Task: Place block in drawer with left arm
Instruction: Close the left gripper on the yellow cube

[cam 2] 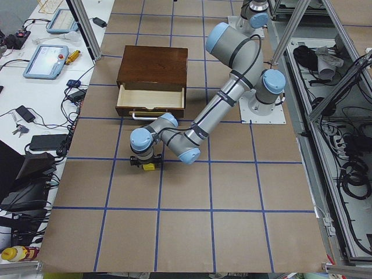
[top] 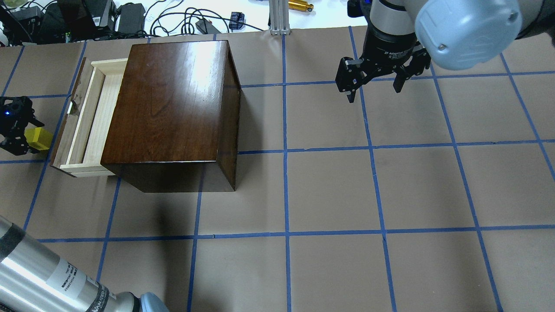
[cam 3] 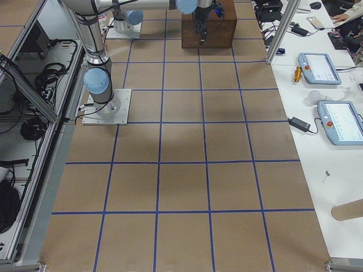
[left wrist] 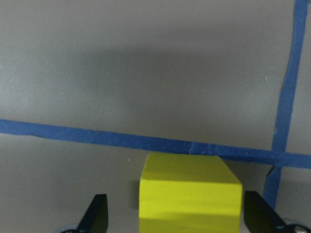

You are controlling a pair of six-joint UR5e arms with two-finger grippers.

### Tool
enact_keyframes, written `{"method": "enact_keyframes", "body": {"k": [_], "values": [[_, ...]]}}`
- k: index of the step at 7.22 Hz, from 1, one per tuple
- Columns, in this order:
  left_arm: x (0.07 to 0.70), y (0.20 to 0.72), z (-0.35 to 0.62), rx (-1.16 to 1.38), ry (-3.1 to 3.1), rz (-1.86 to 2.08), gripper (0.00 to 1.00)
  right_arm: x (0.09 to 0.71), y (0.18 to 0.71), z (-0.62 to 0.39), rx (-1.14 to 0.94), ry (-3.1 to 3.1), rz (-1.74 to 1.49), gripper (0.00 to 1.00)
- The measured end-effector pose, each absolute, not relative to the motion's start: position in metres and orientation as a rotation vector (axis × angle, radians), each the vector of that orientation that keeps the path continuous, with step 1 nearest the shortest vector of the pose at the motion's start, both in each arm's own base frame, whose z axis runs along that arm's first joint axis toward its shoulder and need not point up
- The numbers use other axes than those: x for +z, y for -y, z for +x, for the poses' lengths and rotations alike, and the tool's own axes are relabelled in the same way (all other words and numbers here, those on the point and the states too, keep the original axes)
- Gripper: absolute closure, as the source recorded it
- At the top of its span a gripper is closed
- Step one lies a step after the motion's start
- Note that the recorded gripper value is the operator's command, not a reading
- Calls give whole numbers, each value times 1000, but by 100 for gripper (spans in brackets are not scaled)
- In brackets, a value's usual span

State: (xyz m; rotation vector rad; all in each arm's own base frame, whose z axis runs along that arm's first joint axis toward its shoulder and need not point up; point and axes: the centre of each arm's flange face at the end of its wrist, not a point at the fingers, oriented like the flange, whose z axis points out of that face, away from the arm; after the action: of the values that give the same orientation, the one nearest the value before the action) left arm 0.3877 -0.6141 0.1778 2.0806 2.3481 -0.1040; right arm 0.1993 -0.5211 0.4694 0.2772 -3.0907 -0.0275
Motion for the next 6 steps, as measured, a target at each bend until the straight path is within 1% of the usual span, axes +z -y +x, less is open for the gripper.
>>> {"method": "enact_keyframes", "body": {"k": [1,2,3,4,5,6], "values": [[178,614,388,-104,-2348,2081,2,469,521,199,-27,3091,277,0],[178,614,387,-105,-2349,2080,40,469,521,199,-27,3090,278,0],[177,614,387,-105,-2349,2080,60,469,521,199,-27,3090,278,0],[177,614,387,-105,-2347,2082,68,469,521,199,-27,3090,278,0],[177,614,387,-106,-2346,2084,73,469,521,199,-27,3090,277,0],[177,614,387,-106,-2345,2085,74,469,521,199,-27,3090,277,0]]}}
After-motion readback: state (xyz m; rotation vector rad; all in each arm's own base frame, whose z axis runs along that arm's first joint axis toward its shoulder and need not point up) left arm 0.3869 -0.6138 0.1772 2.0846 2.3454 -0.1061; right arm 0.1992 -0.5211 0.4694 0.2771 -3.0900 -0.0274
